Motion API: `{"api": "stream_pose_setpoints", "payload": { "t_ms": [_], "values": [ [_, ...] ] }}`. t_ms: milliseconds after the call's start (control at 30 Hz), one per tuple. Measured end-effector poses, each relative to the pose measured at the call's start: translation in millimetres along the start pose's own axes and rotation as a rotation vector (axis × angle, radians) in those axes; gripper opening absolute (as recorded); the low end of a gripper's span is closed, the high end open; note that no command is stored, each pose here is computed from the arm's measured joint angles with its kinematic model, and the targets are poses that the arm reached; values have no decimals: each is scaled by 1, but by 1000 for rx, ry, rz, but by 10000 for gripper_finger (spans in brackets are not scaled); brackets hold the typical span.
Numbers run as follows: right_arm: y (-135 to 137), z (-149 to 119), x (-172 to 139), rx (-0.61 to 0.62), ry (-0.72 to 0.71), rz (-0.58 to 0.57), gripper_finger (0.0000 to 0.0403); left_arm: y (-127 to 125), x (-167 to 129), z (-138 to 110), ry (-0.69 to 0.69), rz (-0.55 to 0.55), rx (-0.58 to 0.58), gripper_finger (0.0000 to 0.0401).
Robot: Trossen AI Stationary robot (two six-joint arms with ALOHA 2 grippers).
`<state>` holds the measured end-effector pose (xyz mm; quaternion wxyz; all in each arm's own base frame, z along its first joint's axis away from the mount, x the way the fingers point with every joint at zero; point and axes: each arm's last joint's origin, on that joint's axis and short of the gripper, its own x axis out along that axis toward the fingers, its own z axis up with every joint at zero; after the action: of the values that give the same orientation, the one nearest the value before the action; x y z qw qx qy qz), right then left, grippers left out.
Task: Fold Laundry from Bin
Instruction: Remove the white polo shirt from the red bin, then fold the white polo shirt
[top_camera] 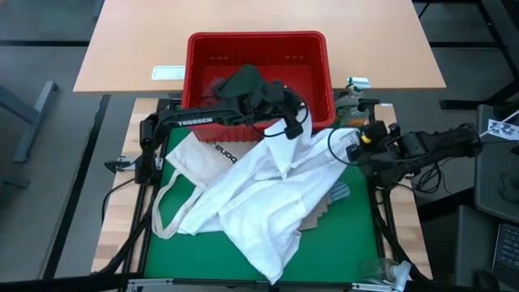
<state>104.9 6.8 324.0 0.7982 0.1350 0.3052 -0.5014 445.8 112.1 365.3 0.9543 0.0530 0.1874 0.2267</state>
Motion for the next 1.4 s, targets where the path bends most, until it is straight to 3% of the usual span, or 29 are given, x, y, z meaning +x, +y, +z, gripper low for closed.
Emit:
{"api": "stream_pose_setpoints", "payload": {
  "t_ms": [133,333,567,667,733,800,900,1033,1200,1400],
  "values": [
    [-2,2,3,-2,12,-32,5,9,1,1,-10,88,34,26],
    [2,0,4,-29,93,-8,5,21,1,16,-148,201,47,64],
    [2,-1,4,-24,119,7,5,70,6,15,-184,322,19,60],
    [2,-1,4,-24,119,7,5,89,9,9,-164,333,-80,60],
    [2,-1,4,-24,119,7,5,93,11,4,-146,254,-189,64],
    [2,-1,4,-24,119,7,5,91,11,2,-130,99,-265,68],
    [2,-1,4,-24,120,7,5,85,10,1,-105,-96,-313,74],
    [2,-1,4,-24,120,7,5,81,9,0,-88,-254,-354,89],
    [2,-1,4,-24,120,7,5,77,8,-4,-25,-386,-424,123],
    [2,-1,4,-24,120,7,5,68,5,-24,196,-428,-391,158]
  ]
}}
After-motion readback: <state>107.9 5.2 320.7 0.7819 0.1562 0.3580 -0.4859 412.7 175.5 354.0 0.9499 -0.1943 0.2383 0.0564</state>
